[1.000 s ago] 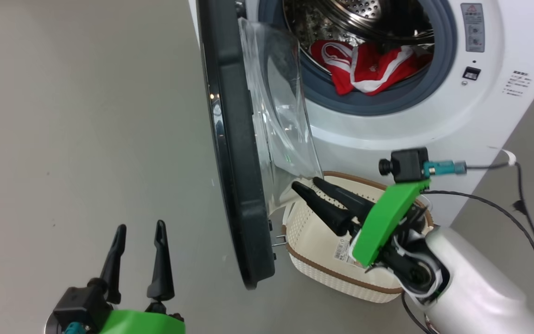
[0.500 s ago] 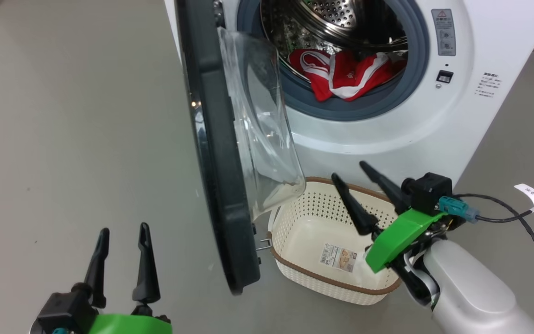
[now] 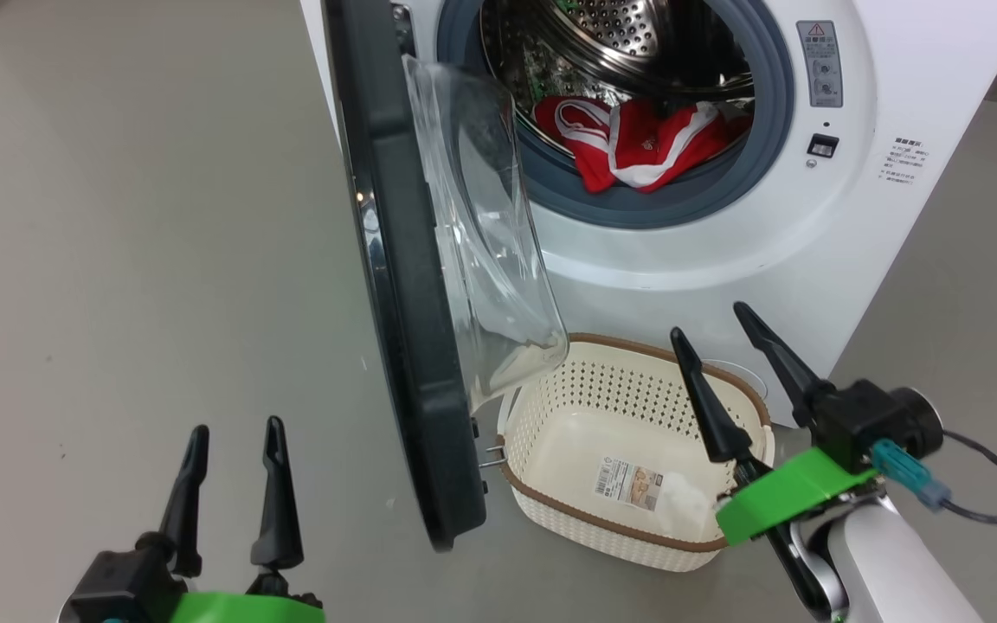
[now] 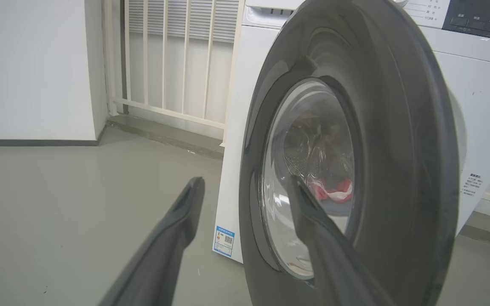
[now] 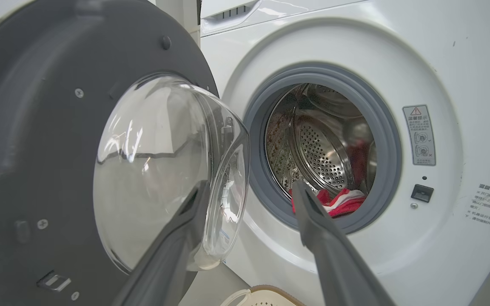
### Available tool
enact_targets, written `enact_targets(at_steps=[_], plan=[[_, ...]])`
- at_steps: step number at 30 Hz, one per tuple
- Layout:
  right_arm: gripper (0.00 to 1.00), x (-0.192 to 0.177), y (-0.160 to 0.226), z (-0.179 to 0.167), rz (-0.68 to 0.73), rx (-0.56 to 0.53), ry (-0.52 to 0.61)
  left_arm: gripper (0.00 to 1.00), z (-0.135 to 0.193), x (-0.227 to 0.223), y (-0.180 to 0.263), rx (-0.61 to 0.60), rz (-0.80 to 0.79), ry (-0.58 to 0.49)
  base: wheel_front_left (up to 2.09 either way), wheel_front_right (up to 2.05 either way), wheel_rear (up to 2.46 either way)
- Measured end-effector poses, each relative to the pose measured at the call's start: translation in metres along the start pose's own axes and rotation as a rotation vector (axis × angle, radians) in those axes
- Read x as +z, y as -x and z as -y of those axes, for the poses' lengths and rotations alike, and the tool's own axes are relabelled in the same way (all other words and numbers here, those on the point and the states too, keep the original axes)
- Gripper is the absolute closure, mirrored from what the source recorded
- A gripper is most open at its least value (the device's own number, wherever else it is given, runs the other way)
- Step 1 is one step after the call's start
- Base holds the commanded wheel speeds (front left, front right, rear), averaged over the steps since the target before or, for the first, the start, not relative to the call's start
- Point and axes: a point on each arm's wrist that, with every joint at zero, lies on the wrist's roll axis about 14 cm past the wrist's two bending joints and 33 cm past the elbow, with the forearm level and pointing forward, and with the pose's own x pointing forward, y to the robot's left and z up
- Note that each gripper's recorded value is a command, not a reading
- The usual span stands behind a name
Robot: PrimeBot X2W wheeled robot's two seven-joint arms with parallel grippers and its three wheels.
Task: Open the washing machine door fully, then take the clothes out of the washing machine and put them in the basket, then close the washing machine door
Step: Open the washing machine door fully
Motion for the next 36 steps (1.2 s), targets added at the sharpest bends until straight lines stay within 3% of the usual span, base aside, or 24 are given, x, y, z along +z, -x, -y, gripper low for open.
enact_targets(at_steps=[10, 30, 32, 36], plan=[[0.00, -0.013, 0.028, -0.015, -0.042, 0.015, -0.008, 0.00, -0.003, -0.001, 0.008, 0.004, -0.003, 0.003, 0.00, 0.00, 0.00], [0.00, -0.020, 0.037, -0.010, -0.062, -0.007, -0.007, 0.00, -0.005, -0.011, 0.012, 0.006, -0.037, -0.011, 0.00, 0.00, 0.00], [0.00, -0.021, 0.037, -0.009, -0.064, -0.010, -0.009, 1.00, -0.004, -0.014, 0.013, 0.004, -0.046, -0.013, 0.00, 0.00, 0.00], [0.00, -0.023, 0.037, -0.008, -0.069, -0.013, -0.010, 1.00, -0.002, -0.013, 0.012, -0.003, -0.043, -0.013, 0.00, 0.00, 0.00]])
